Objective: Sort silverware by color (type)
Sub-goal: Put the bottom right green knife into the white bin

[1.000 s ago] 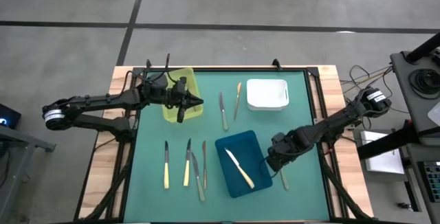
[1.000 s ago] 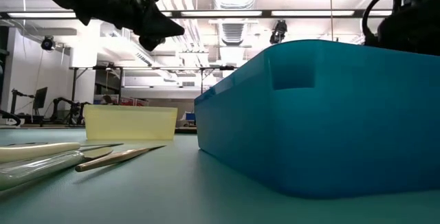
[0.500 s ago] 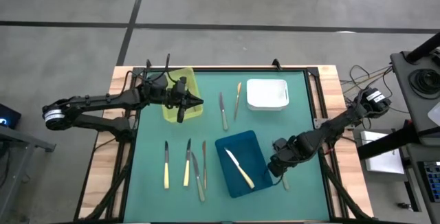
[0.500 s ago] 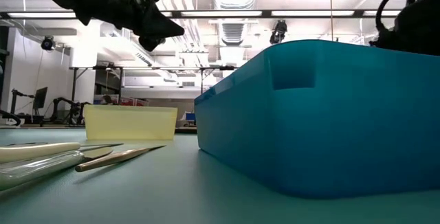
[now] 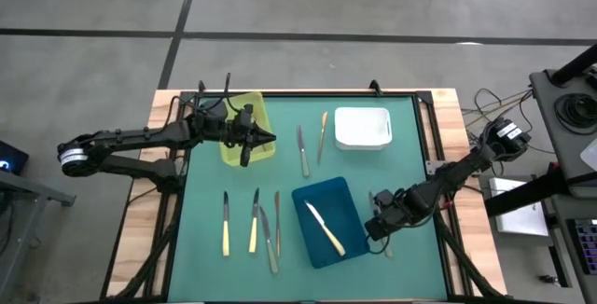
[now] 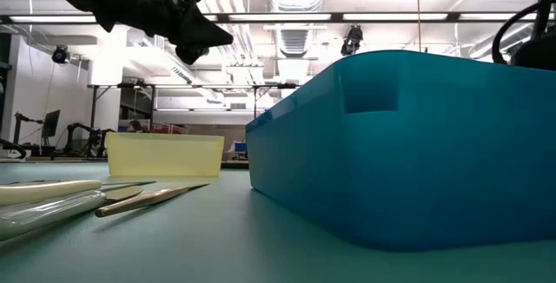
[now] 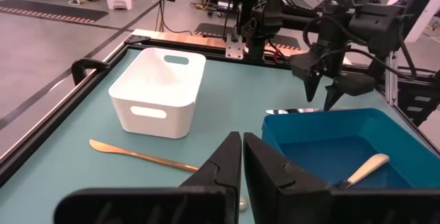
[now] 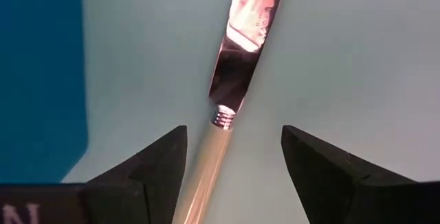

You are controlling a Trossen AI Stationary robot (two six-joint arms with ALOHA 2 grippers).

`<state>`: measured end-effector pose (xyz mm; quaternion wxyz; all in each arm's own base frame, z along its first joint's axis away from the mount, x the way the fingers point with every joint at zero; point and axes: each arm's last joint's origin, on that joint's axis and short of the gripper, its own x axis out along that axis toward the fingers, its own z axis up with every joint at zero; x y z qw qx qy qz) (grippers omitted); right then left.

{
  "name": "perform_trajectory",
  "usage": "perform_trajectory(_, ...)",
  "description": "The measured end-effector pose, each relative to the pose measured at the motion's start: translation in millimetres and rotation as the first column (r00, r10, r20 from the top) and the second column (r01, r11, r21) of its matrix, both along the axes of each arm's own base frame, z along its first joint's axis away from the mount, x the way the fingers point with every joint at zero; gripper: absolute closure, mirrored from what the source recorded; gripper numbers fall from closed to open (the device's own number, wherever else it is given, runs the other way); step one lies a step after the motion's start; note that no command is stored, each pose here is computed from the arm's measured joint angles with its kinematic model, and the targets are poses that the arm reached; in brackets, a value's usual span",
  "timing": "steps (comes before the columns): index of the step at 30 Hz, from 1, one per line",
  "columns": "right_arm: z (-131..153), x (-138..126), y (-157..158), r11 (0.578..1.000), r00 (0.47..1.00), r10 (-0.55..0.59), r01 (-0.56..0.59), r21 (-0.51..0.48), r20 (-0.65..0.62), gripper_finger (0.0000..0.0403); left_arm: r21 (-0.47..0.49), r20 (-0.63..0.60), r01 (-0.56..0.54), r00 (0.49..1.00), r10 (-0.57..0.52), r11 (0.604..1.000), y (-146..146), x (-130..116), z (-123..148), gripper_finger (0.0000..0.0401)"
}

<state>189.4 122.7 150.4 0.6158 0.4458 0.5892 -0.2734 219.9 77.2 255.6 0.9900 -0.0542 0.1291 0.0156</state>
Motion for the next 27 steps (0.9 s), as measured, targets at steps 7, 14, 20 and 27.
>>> perform_trajectory(7,-9,-4,-4,0.999,1.0,-0.011,0.012,-0.032,0.016,0.0178,0.002,0.003,0.0,1.0,0.0,1.0,0,0,0,0.0401)
perform_trajectory(14,-21,-6,-5,0.997,0.999,0.019,-0.021,-0.077,-0.037,0.02,0.003,0.006,0.0,1.0,0.0,1.0,0,0,1,0.0401)
perform_trajectory(20,-23,-6,-6,0.995,0.998,0.052,-0.055,-0.085,-0.048,0.0221,0.008,0.018,-0.001,1.0,0.001,1.0,0,0,2,0.0401)
perform_trajectory(27,-19,-9,-8,0.992,0.997,0.06,-0.066,-0.106,-0.056,0.0233,0.008,0.018,0.0,1.0,0.0,1.0,0,0,2,0.0401)
